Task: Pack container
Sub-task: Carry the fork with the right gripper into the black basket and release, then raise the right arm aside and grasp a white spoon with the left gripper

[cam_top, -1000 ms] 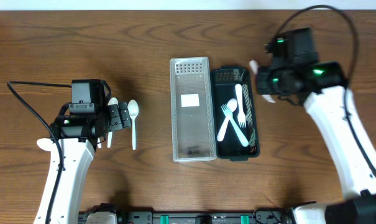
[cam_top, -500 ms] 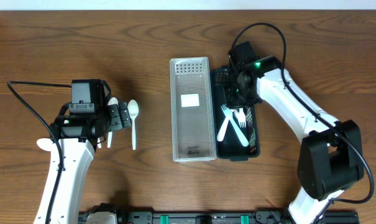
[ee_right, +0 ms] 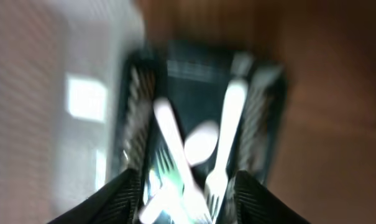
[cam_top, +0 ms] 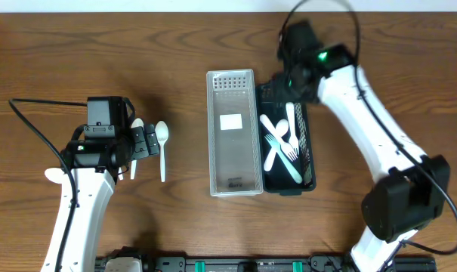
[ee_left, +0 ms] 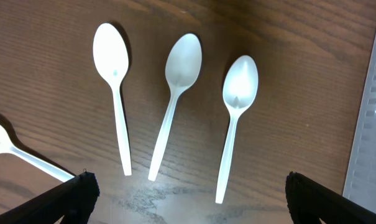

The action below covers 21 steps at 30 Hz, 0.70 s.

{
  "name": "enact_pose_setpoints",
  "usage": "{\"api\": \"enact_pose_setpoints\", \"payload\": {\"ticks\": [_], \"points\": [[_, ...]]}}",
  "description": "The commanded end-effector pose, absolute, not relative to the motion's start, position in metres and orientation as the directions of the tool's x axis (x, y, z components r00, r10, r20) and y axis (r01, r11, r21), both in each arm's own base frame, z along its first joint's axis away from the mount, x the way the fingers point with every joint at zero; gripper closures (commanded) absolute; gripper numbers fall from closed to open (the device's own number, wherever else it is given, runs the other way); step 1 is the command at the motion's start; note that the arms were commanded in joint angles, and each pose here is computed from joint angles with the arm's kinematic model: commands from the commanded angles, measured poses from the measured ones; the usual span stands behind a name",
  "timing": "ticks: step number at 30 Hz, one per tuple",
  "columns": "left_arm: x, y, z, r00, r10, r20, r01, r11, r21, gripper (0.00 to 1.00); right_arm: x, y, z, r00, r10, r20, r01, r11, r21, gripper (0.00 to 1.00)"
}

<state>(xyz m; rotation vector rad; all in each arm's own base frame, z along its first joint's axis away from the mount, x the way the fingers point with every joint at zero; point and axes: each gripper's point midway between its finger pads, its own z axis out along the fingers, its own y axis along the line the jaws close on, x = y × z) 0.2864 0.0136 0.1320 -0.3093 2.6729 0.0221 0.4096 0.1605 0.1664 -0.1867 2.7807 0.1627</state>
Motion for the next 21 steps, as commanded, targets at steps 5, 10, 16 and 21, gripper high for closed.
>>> {"api": "enact_pose_setpoints", "payload": {"ticks": [5,10,16,21], "points": [[0.285,-0.002,0.140,-0.890,-0.132,-0.437,-0.125,0.991,-0.045,0.02,0.444,0.069,0.265,-0.842,0.078,-0.533,0.036,0.996,0.087,0.39],[0.274,-0.034,0.131,-0.924,0.014,-0.381,0.024,1.000,-0.020,0.02,0.432,-0.012,0.238,-0.872,0.233,-0.430,0.224,0.972,0.072,0.26],[0.282,-0.043,0.102,-0.953,-0.026,-0.302,-0.016,0.999,-0.033,0.02,0.412,-0.054,0.190,-0.909,0.262,-0.323,0.267,0.963,0.029,0.21],[0.294,-0.037,0.068,-0.971,-0.078,-0.224,-0.071,0.997,-0.038,0.02,0.400,-0.055,0.146,-0.935,0.250,-0.251,0.256,0.967,0.011,0.20]]}}
